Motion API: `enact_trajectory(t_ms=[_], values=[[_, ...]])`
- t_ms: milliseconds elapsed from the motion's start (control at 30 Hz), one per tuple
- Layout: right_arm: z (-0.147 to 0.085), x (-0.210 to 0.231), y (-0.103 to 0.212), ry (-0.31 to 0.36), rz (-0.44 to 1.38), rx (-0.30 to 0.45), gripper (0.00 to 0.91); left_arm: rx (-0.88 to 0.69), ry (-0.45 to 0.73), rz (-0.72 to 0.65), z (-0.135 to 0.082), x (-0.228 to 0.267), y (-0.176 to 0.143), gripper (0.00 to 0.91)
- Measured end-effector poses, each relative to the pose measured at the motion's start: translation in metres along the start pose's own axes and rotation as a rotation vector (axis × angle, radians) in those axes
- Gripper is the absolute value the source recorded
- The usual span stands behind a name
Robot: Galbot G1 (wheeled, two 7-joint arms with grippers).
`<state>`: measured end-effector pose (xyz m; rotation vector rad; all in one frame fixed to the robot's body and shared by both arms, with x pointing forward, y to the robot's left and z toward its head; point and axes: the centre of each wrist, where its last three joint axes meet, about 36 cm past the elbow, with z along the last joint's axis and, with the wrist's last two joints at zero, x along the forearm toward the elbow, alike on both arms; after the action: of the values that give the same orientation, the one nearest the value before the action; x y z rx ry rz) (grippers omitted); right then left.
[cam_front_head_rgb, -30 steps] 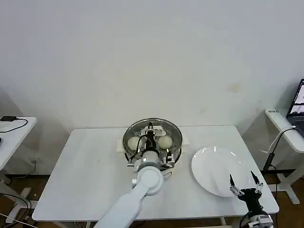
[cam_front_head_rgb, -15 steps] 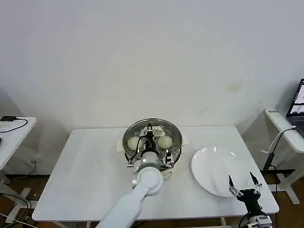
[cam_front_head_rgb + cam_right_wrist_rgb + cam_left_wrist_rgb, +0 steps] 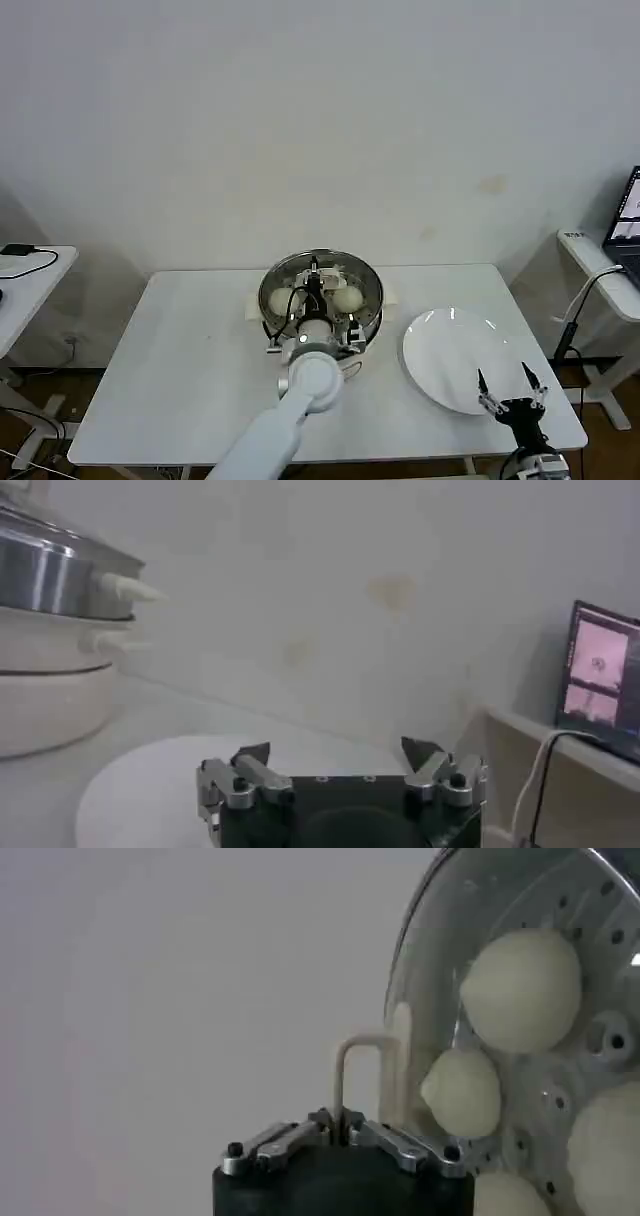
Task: Take steamed baozi put them in steamer then cover it.
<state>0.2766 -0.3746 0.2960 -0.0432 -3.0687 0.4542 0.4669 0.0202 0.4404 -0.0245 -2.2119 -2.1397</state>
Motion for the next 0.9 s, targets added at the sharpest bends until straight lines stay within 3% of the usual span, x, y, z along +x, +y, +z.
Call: enact_trajectory(t_ms=[433, 900], values=[[0.001, 0.001, 0.003, -0.001, -0.007, 0.000, 0.907, 0.021, -0.005, -0.013, 0.005, 0.005, 0.003, 0.907], [0.001, 0.003, 0.010, -0.001, -0.012, -0.003, 0.907, 0.080, -0.072, -0.040, 0.019, 0.043, 0.015, 0.907]])
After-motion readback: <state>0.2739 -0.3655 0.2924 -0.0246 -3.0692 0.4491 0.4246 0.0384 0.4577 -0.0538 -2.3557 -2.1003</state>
